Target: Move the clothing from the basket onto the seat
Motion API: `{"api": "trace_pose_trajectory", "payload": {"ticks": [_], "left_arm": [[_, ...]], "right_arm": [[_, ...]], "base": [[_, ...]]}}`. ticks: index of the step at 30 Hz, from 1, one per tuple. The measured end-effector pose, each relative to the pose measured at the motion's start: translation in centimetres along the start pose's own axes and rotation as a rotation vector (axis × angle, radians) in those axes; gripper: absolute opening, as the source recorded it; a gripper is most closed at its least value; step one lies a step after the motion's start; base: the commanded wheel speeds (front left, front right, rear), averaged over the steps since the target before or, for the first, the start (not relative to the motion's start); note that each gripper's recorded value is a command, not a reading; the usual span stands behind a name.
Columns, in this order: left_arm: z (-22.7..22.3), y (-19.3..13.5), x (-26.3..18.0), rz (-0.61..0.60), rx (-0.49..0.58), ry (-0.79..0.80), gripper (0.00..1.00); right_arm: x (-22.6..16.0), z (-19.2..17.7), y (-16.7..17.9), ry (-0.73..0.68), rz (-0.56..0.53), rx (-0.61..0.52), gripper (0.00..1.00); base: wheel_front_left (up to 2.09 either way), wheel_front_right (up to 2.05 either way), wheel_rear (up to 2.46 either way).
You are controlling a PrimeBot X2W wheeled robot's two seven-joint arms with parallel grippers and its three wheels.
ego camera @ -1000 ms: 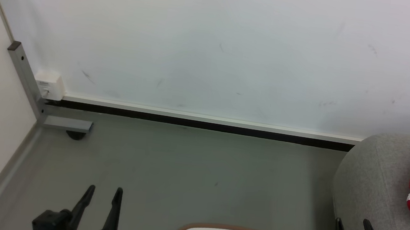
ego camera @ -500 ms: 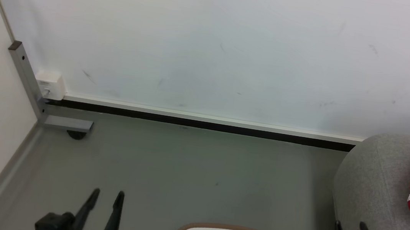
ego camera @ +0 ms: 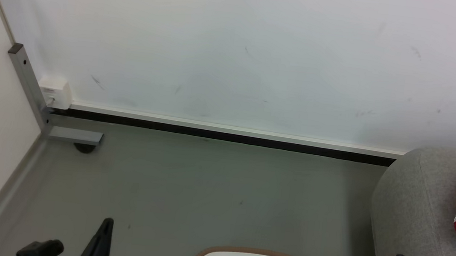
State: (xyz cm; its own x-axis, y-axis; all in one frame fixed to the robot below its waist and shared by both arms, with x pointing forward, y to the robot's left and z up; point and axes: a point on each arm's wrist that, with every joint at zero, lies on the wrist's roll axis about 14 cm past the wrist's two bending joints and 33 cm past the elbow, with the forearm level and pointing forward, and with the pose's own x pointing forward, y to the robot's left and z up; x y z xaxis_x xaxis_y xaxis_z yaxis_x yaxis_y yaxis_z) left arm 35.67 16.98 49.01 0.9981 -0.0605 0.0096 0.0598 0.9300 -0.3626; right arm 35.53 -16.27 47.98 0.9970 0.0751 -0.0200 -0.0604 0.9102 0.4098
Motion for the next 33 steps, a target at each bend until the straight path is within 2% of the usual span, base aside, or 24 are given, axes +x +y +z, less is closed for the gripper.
{"api": "trace_pose_trajectory", "payload": {"ticks": [18,33], "left_arm": [[0.4,1.2,0.5,0.065,-0.292,0.001,0.00],[0.8,1.8,1.0,0.087,-0.488,-0.005,0.00]], "right_arm": [[0.6,0.7,-1.1,-0.005,-0.058,0.274,0.00],[1.1,1.3,-1.6,-0.013,-0.076,0.466,0.00]], "base": [[0.00,0.00,0.00],[0.00,0.00,0.00]]}}
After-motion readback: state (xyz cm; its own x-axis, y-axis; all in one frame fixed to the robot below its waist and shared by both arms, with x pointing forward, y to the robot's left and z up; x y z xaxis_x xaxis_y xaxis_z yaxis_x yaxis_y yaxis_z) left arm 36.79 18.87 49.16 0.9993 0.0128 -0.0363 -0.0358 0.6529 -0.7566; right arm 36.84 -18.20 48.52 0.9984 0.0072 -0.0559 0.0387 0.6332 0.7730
